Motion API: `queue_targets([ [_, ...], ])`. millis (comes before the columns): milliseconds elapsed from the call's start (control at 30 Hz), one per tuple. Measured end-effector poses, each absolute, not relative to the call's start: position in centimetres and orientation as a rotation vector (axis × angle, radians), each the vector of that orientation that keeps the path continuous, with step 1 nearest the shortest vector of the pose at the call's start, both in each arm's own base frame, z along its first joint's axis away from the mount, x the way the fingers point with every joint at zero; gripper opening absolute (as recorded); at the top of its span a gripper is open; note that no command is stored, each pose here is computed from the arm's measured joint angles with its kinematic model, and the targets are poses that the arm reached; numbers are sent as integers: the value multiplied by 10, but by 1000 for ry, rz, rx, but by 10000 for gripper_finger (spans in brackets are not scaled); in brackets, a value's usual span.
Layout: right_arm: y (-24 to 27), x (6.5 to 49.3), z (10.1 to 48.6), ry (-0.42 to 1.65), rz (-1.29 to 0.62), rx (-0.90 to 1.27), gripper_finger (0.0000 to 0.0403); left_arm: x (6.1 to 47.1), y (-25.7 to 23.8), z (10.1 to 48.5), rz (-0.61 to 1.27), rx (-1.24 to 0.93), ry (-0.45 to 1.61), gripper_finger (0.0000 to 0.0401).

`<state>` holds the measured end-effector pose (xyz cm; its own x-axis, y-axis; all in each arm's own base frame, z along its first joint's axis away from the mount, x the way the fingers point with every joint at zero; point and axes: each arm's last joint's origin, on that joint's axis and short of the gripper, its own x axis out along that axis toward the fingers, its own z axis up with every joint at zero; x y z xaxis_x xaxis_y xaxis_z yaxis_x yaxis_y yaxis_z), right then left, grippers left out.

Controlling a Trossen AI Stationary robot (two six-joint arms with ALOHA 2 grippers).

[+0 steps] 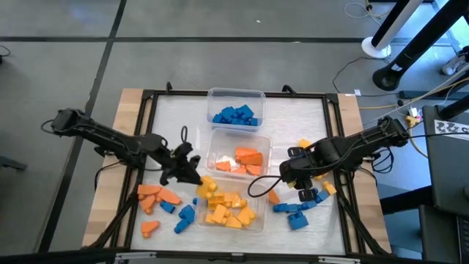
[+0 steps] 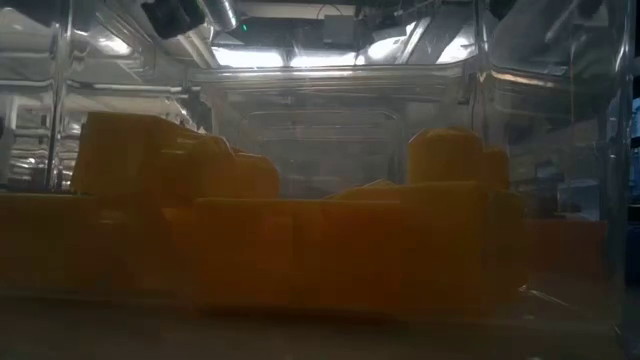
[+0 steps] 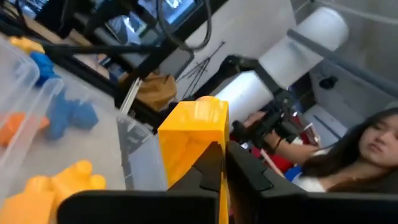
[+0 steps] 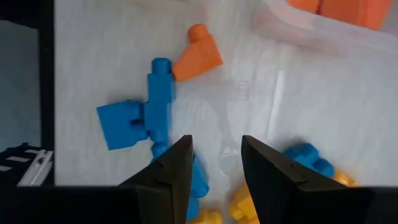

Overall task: Sort blocks
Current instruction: Put the yellow game piece into the bottom transparent bin, then put the orange game piece into the middle transparent bin

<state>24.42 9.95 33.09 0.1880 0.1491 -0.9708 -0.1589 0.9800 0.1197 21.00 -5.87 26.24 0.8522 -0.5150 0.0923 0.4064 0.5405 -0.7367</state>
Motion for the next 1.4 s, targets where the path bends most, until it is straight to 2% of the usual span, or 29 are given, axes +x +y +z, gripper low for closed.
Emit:
queue_targets([
  [100, 101, 244, 331, 1368, 238, 20, 138, 216, -63, 252, -535, -853, 202, 28],
  [333, 101, 240, 330, 1430, 284, 69, 138, 229, -66, 233, -483, -897, 294, 120],
  [467, 100, 236, 319, 1421, 278, 64, 138, 230, -66, 231, -479, -898, 301, 148],
  [767, 93, 221, 265, 1165, 281, 217, 138, 230, -66, 232, -481, -898, 296, 155],
  [1100, 87, 204, 200, 981, 228, 550, 138, 230, -66, 232, -479, -934, 307, 155],
  [1233, 86, 200, 185, 1009, 177, 632, 138, 230, -66, 232, -479, -936, 308, 155],
  [1400, 84, 197, 178, 1022, 160, 629, 138, 230, -66, 232, -480, -919, 304, 155],
])
